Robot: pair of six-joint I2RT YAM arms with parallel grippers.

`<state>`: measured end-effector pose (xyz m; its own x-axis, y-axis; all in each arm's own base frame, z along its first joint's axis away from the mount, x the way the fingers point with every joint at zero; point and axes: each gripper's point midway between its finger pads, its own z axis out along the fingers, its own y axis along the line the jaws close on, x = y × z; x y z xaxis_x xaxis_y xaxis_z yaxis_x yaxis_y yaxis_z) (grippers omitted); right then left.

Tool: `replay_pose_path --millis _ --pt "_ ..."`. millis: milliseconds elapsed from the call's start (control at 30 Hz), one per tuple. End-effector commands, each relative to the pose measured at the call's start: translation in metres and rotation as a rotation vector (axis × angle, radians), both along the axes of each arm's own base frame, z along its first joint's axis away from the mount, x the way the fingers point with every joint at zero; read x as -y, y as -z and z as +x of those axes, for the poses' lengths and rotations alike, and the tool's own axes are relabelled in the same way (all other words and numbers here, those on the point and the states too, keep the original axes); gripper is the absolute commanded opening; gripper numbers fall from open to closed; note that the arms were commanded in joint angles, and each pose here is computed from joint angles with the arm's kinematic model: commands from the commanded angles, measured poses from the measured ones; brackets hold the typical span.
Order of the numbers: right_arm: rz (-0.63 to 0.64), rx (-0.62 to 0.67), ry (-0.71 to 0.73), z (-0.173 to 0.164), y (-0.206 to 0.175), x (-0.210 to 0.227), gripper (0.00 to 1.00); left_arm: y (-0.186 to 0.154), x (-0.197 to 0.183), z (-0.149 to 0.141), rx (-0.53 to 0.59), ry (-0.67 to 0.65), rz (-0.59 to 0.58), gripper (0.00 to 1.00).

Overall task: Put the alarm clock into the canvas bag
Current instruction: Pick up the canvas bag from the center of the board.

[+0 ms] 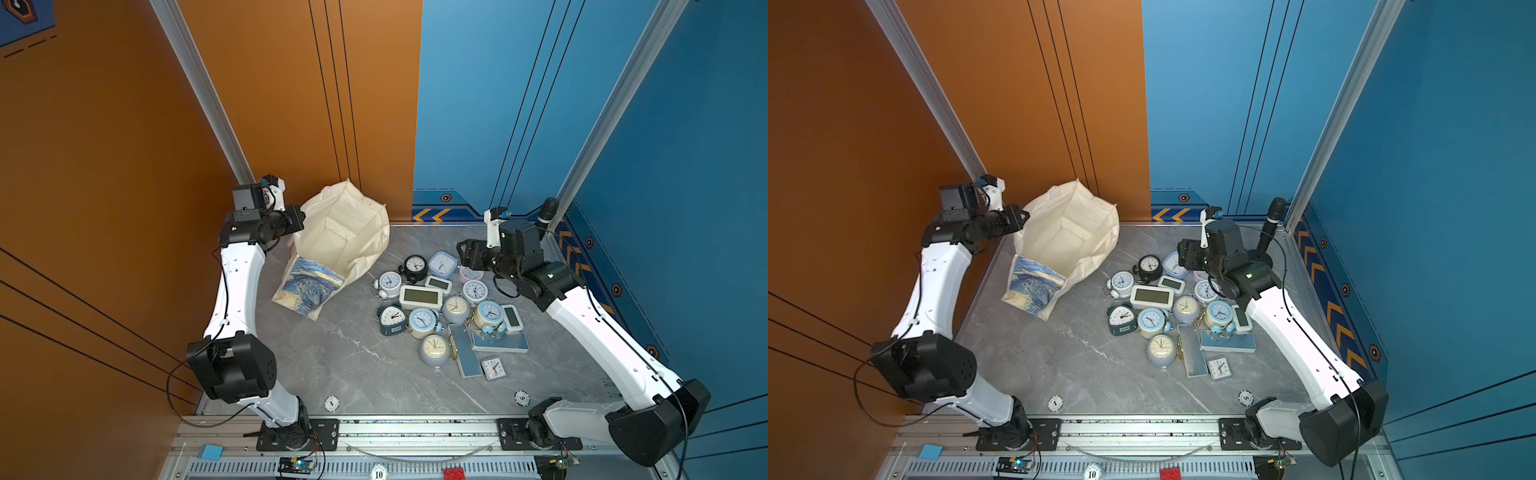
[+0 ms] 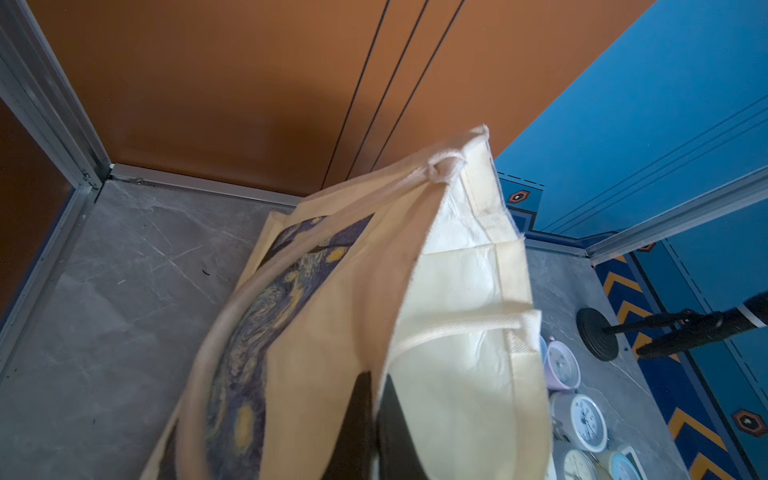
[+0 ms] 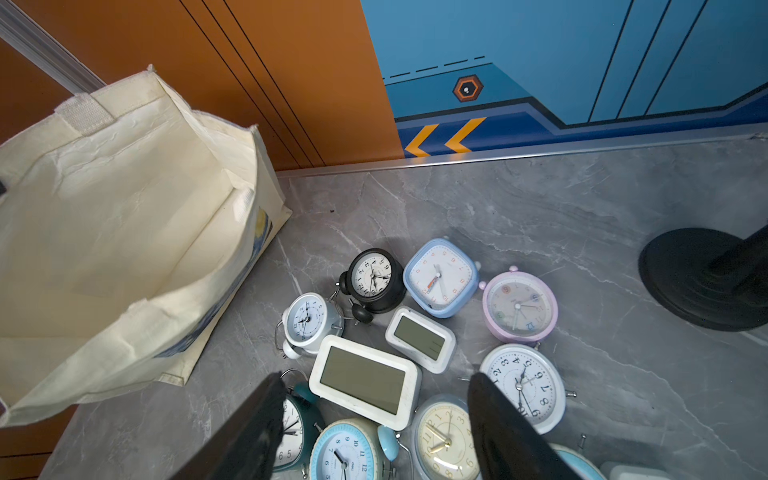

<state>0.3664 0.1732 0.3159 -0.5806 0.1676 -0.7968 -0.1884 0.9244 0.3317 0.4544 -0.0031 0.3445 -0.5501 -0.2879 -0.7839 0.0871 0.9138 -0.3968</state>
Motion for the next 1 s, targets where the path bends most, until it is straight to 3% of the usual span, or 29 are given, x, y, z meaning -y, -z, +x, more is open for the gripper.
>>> replay_pose_path --millis 0,333,567,767,933,967 --pt "0.012 -0.055 0.022 -0.006 0.000 -0.006 0.70 -0.012 0.024 -0.020 0.048 0.012 -0.013 0.00" --pt "0.019 -0.166 -0.052 -0.020 0.011 -0.078 0.68 -0.006 0.042 -0.070 0.106 -0.095 -0.076 0.00" --pt "-0.093 -0.213 -0.161 -0.029 0.027 -0.154 0.66 -0.016 0.048 -0.089 0.157 -0.111 -0.138 0.00" --pt "-0.206 -0.258 -0.109 -0.015 0.051 -0.187 0.65 -0.014 0.046 -0.098 0.194 -0.148 -0.190 0.00" --pt "-0.225 -0.290 -0.049 -0.011 0.073 -0.206 0.71 -0.009 0.043 -0.100 0.199 -0.173 -0.225 0.00" --pt "-0.240 -0.318 -0.039 -0.009 0.092 -0.212 0.72 -0.009 0.042 -0.100 0.202 -0.179 -0.231 0.00"
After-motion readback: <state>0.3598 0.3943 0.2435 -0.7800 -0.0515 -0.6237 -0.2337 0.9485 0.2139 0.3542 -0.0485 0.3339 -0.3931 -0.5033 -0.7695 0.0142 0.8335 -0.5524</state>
